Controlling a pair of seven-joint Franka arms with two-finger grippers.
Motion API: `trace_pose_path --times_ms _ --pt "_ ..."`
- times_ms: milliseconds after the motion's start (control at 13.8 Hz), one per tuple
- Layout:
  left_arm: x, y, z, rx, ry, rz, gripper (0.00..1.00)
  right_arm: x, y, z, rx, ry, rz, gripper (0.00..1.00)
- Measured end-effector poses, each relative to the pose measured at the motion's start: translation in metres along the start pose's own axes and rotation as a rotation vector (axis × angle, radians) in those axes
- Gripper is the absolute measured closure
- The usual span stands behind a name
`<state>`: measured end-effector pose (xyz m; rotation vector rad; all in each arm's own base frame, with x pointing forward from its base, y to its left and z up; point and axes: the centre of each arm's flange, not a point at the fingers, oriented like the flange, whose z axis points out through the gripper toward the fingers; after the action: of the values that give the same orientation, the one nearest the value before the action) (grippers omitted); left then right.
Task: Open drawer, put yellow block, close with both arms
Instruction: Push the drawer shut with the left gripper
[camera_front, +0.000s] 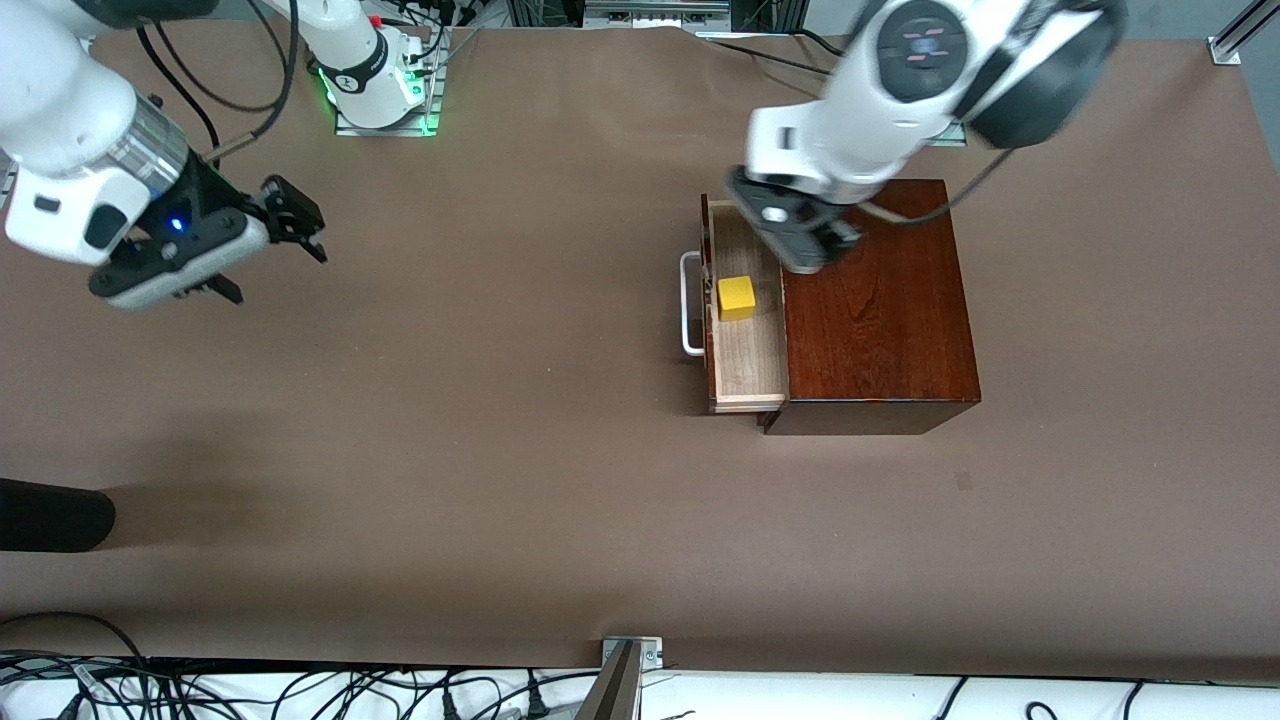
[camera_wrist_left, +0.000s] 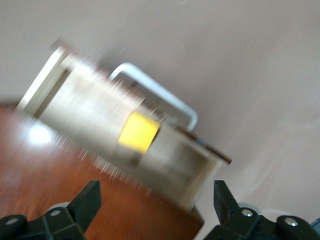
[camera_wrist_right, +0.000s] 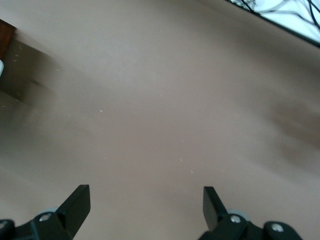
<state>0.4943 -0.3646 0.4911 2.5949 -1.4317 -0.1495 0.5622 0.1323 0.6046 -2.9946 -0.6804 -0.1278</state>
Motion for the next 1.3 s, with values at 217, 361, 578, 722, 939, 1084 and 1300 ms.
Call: trace_pose_path --times_ms 217,361,578,722,939,1084,1300 --pt "0.048 0.040 0.065 0.002 0.009 0.269 0.00 -0.027 0.024 0.015 -0.013 -0.012 0.054 0.00" --pt "0.074 0.065 0.118 0.052 -0.012 0.390 0.00 -0.033 0.040 0.026 -0.014 -0.017 0.090 0.00" --pt "0.101 0.083 0.204 0.154 -0.036 0.560 0.00 -0.038 0.054 0.033 -0.036 -0.018 0.144 0.00" --pt "0.104 0.076 0.238 0.167 -0.060 0.600 0.00 -0.038 0.055 0.036 -0.053 -0.024 0.199 0.00" --pt "0.100 0.058 0.239 0.166 -0.103 0.598 0.00 -0.036 0.052 0.038 -0.087 -0.035 0.215 0.00" --pt "0.094 0.041 0.228 0.163 -0.151 0.587 0.00 -0.036 0.051 0.037 -0.097 -0.045 0.215 0.00" --pt "0.082 0.008 0.210 0.159 -0.181 0.604 0.00 -0.037 0.052 0.037 -0.098 -0.054 0.217 0.00"
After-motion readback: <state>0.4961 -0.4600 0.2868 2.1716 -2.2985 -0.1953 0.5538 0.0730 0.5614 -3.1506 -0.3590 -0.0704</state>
